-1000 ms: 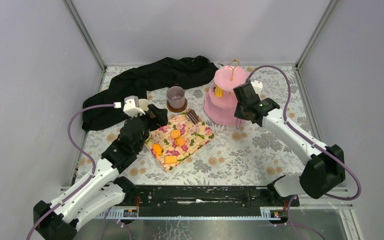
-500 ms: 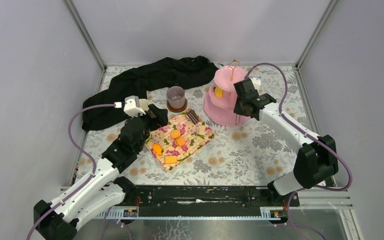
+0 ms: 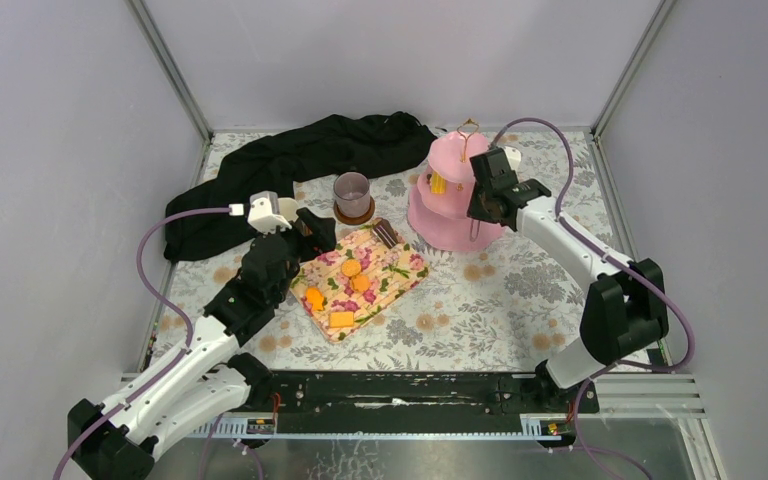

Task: Serve the afternoon tea

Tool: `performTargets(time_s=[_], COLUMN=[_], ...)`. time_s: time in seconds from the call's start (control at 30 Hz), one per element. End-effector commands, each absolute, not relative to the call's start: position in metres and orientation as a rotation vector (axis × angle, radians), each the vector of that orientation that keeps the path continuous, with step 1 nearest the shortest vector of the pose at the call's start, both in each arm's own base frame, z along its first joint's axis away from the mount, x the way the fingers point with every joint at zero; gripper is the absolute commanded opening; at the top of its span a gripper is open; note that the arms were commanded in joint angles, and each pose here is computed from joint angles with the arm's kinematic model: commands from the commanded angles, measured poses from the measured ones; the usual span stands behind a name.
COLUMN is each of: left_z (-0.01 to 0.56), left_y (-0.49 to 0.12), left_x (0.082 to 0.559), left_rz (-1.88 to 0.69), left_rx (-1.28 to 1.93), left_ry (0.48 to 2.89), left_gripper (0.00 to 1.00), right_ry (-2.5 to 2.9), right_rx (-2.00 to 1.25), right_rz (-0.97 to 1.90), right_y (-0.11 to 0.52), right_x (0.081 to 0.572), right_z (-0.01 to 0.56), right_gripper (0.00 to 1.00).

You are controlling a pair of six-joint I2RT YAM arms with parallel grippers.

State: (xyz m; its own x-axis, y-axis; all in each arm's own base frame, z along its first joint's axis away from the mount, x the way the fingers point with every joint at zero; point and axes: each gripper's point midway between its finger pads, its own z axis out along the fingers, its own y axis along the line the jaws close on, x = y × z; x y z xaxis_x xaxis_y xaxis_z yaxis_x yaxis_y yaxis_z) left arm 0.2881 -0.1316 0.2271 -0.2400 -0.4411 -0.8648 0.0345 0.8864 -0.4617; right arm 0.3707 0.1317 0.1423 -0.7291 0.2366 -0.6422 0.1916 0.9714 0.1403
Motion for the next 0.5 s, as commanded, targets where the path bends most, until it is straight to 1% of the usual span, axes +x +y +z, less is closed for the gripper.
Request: performTargets(time_s=[0.0,0.47], left_z=[0.240,0.240], left_y=[-0.131,-0.130], left_x=[0.293,0.294], left_rz=[-0.478,-0.478], left_rx=[-0.324,-0.328], left_ry=[1.710,1.709], left_gripper=[0.92,0.92], right_ry=[2.333,2.333], right_rx=[0.276,0.276], right_rz=[0.132,0.135], right_y=[0.138,0.133], right_x=[0.395,0.411], right_z=[0.166,0.158], right_gripper=[0.17,0.18])
